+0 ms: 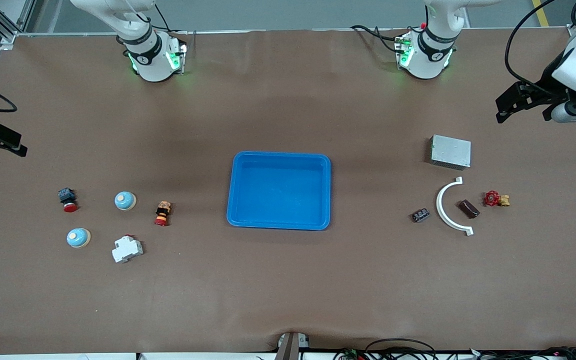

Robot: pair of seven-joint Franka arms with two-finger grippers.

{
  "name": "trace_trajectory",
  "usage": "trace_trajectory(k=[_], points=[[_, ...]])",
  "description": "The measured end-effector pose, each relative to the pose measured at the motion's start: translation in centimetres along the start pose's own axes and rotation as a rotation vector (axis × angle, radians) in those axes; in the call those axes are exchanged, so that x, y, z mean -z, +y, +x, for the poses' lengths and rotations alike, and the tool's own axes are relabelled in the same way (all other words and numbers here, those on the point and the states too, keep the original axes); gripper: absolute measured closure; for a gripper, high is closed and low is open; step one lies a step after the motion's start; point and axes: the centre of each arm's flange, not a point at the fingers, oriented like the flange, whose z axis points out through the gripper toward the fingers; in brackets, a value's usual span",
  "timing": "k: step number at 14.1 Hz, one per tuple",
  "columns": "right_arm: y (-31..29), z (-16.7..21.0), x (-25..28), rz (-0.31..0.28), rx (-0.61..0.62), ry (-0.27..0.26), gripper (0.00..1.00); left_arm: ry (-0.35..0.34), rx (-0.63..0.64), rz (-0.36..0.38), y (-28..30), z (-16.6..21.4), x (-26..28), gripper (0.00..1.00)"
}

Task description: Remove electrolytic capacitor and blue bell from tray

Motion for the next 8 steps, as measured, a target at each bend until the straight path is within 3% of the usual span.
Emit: trace_trajectory(k=[6,8], points=[[-0.1,-1.6,0.5,0.005,-0.001,0.011,0.0,-0.003,-0.005,0.0,-0.3,-0.1,0.4,0.0],[-0.1,-1.9,0.3,0.031,-0.008,0.008,0.0,-0.009,-0.01,0.001,-0.3,-0.1,0.4,0.0]])
